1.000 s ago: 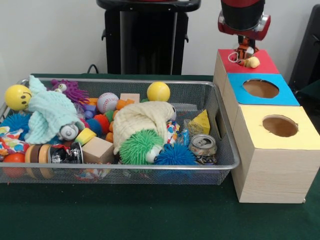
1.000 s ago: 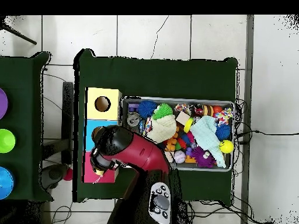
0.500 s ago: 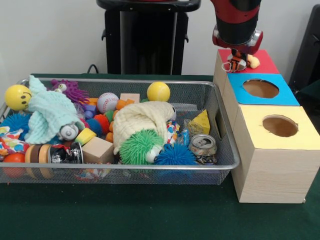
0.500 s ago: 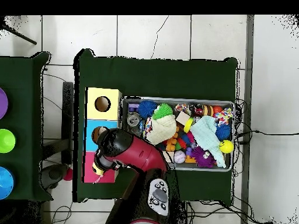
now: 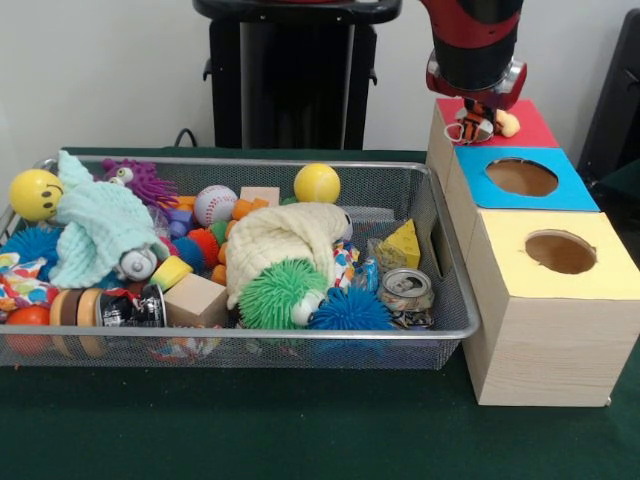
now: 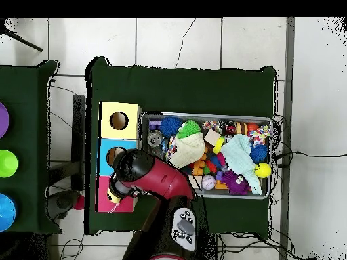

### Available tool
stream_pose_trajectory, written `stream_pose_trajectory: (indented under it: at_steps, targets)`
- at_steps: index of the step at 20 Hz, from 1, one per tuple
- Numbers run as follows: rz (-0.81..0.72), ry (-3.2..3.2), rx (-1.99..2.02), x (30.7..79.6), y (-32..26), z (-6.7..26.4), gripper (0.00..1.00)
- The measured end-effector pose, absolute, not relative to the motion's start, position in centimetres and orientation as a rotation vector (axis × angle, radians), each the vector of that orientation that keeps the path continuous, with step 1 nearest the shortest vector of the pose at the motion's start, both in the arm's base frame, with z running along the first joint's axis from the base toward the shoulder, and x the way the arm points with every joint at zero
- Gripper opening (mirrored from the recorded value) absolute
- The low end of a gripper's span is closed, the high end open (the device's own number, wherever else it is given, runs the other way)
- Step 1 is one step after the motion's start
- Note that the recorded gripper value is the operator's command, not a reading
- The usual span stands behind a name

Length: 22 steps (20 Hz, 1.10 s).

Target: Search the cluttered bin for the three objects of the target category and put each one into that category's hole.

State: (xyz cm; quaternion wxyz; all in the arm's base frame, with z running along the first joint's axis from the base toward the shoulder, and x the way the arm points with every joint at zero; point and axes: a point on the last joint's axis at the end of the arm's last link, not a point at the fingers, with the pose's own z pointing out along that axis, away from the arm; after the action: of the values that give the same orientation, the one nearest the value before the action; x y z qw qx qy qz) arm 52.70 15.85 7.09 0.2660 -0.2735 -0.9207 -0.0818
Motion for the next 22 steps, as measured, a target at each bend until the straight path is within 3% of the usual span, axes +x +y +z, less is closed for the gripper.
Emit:
stream_pose_trajectory:
  at_steps: [17,22]
  targets:
    - [-0.258,-2.491,-0.684,52.4,18.6,11.8,0.00]
    - [-0.259,-2.479,-0.681,52.2,18.7,11.9,0.00]
